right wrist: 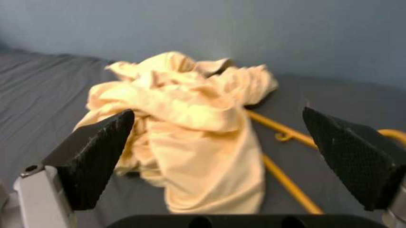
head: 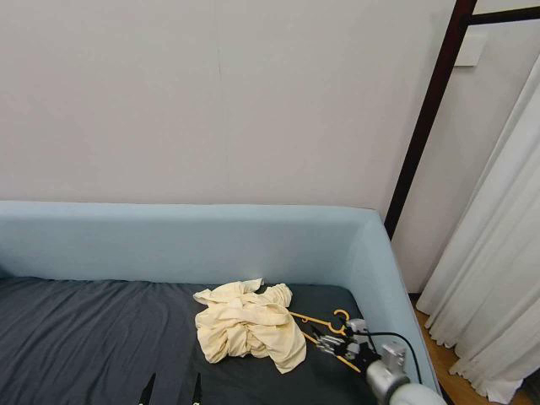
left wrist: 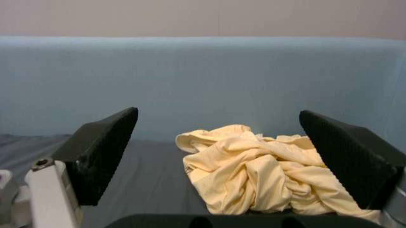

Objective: Pick up the clothes from the sofa and hang them on the clothes hanger.

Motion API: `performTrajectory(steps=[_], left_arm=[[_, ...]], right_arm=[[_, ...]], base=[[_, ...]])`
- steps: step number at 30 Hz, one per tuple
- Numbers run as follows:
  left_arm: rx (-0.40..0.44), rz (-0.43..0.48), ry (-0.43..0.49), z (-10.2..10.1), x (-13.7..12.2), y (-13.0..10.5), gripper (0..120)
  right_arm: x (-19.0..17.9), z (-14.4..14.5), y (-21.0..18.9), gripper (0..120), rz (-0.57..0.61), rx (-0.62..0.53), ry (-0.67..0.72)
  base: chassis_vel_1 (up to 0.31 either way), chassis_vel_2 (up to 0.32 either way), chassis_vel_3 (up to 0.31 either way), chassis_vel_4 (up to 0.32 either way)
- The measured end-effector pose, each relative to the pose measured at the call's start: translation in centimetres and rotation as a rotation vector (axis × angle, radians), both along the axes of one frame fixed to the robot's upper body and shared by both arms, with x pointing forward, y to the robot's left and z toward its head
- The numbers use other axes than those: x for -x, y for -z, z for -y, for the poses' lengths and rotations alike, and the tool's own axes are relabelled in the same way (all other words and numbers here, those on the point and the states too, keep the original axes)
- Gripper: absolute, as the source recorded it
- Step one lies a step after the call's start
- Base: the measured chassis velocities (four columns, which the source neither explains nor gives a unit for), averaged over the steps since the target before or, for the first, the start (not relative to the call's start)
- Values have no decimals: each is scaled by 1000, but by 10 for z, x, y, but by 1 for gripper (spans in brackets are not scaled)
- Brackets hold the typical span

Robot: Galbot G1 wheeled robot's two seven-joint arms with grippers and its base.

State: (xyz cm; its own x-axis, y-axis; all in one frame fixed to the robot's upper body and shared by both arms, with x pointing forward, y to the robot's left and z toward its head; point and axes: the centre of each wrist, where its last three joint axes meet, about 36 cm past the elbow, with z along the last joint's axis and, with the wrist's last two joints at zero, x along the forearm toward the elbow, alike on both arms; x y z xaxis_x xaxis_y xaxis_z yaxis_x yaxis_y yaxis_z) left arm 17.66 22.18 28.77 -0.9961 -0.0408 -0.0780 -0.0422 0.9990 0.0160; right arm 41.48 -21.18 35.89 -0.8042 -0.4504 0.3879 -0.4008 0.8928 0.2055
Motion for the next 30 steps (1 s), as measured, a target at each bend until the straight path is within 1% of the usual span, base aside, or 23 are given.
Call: performTrajectory(steps=[1,4,5,9,10,11,15,19,21,22,26,30], left_arm=[[0,0,0,0,0,0,100],[0,-4,-6,1,1,1,100],[0,-4,-6,1,1,1,100],[-1,-13,-16,1,2,4,100],[-1,-14,-18,1,2,5,100],[-1,-14,-18,1,2,5,100],[0,-20,-25,2,3,9,100],[-2,-21,-27,2,4,10,100],[-3,-20,-34,2,5,10,100],[-3,-20,-34,2,5,10,100],[-4,-23,-44,1,7,12,100],[-2,-23,-49,1,7,13,100]], right_arm=[[0,0,0,100,0,0,0],[-19,-30,12,100,-59,-8,-28],[-19,-30,12,100,-59,-8,-28],[-43,-61,25,100,-98,-11,-49],[-49,-69,27,100,-100,-10,-49],[-49,-69,27,100,-100,-10,-49],[-70,-95,39,100,-107,25,-64],[-76,-106,51,100,-115,42,-67],[-79,-120,64,100,-131,40,-68],[-79,-120,64,100,-131,40,-68],[-82,-140,71,100,-151,17,-60],[-84,-148,76,100,-156,38,-69]], base=[[0,0,0,0],[0,0,0,0],[0,0,0,0],[0,0,0,0],[0,0,0,0],[0,0,0,0],[0,0,0,0],[0,0,0,0],[0,0,0,0],[0,0,0,0],[0,0,0,0],[0,0,0,0]])
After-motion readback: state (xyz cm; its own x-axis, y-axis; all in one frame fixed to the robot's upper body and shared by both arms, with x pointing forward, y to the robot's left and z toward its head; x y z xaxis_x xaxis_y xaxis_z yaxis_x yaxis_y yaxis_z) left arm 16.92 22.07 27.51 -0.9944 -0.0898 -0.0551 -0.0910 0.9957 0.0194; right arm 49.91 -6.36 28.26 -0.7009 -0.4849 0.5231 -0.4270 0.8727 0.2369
